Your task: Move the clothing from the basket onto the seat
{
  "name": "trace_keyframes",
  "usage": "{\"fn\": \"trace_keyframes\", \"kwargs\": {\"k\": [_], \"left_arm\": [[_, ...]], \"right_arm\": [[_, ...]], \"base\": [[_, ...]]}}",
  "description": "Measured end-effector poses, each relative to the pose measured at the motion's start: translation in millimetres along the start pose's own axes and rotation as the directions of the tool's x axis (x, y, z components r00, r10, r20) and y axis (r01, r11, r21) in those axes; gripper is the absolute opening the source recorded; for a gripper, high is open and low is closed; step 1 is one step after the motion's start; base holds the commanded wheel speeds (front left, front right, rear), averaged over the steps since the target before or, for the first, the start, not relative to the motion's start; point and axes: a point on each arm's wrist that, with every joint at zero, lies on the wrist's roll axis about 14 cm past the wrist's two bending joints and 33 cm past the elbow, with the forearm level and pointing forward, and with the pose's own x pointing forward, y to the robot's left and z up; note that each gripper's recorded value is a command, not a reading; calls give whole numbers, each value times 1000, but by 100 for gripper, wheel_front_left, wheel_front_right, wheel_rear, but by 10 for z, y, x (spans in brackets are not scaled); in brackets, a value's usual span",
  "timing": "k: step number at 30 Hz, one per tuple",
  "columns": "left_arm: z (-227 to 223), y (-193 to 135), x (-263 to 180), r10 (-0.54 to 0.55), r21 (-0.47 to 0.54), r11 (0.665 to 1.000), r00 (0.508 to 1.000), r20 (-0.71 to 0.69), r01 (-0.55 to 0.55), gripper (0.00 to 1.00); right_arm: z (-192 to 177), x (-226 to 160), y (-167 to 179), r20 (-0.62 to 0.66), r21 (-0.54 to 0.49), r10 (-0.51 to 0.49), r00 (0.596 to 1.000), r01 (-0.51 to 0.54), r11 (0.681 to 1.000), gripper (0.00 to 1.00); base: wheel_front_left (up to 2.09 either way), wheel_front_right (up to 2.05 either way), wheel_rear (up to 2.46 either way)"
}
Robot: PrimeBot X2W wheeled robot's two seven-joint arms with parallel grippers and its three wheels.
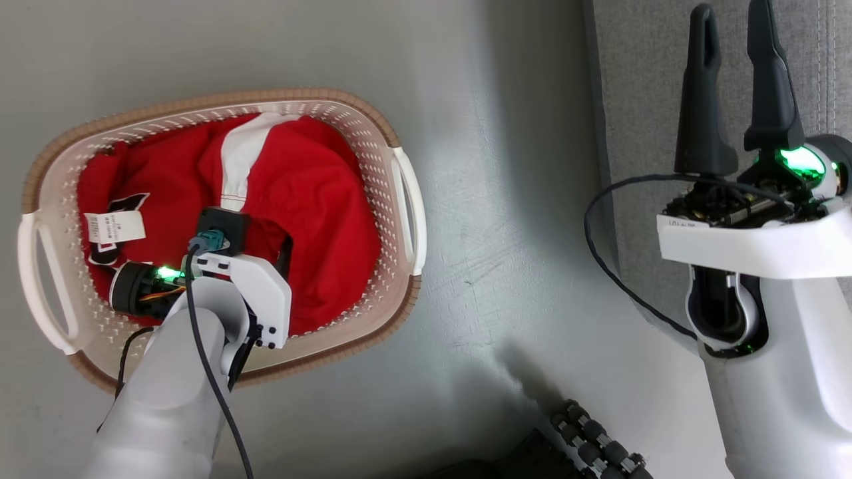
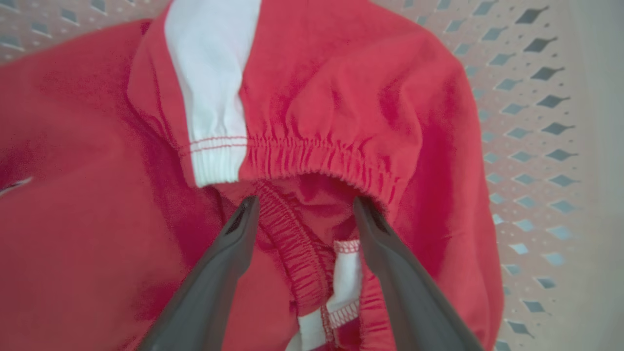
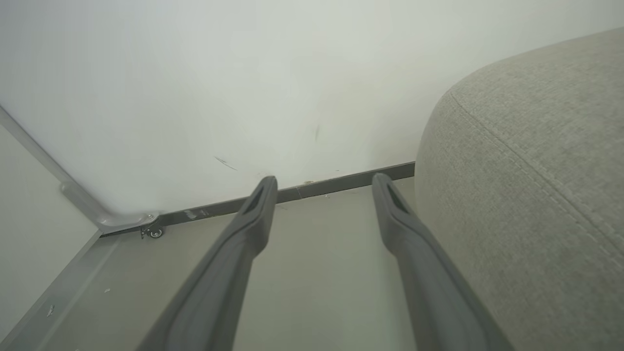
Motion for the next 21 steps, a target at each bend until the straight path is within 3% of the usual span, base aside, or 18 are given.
{"fn": "trace_keyframes", "kwargs": {"k": [8, 21], "left_arm": [[-89, -108, 155, -44, 27, 999, 998, -40, 45, 100], [-40, 142, 323, -11, 46, 999, 998, -54, 14, 100]], "right_arm": [[-24, 75, -27, 4, 31, -4, 1000, 4, 999, 100], [-44, 143, -45, 3, 30, 1, 1000, -1, 1000, 100]], "base": [[0, 0, 0], [0, 0, 0]]}}
